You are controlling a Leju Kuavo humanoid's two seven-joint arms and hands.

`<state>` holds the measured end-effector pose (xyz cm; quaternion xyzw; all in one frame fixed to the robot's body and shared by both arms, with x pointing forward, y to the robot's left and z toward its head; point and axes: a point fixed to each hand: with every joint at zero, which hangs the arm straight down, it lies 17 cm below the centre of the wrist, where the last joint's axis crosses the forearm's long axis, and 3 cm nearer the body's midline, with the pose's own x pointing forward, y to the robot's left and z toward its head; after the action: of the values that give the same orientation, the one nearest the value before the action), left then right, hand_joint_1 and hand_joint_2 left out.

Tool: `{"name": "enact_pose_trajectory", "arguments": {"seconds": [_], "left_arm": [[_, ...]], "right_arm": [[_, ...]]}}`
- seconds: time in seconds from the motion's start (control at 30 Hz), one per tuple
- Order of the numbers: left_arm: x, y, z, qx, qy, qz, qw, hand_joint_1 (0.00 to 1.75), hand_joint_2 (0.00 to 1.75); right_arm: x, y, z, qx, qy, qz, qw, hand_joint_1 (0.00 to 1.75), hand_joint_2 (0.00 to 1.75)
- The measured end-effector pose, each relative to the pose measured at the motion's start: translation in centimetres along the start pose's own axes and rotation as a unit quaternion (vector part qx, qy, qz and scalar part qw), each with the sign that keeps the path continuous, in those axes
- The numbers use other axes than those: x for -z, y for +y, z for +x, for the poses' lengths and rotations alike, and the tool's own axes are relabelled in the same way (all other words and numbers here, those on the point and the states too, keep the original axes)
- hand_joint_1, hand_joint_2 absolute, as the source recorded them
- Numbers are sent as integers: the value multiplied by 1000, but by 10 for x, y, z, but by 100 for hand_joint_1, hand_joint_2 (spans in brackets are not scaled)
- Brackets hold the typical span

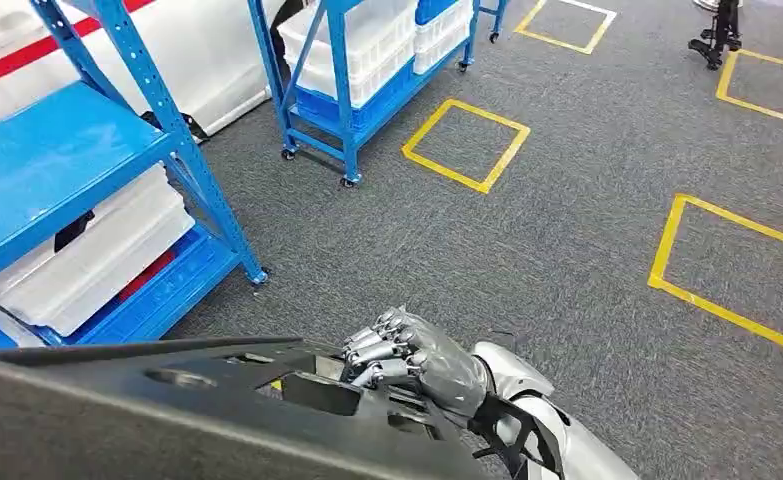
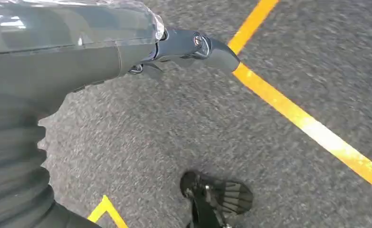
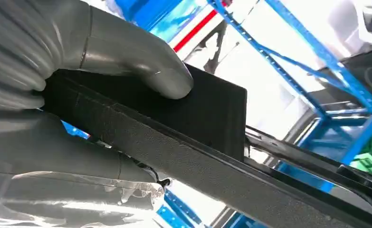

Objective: Take the parts from the cabinet and place them on the table.

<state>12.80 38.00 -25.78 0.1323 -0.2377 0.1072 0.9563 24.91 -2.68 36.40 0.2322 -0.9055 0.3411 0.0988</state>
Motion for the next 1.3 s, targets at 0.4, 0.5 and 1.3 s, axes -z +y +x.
{"name": "enact_pose_trajectory", "arguments": {"seconds": [0.4, 0.5, 1.3], "left_arm": [[-4, -11, -7, -15, 10, -4, 1000, 0, 175], [-5, -15, -9, -20, 12, -6, 1000, 0, 175], [-8, -23, -16, -22, 16, -5, 1000, 0, 175]], "right_arm": [[-20, -2, -21, 1, 54, 21, 998, 171, 175], [-20, -4, -22, 24, 62, 23, 997, 171, 175], [-33, -9, -48, 112, 106, -17, 988, 171, 175]]}}
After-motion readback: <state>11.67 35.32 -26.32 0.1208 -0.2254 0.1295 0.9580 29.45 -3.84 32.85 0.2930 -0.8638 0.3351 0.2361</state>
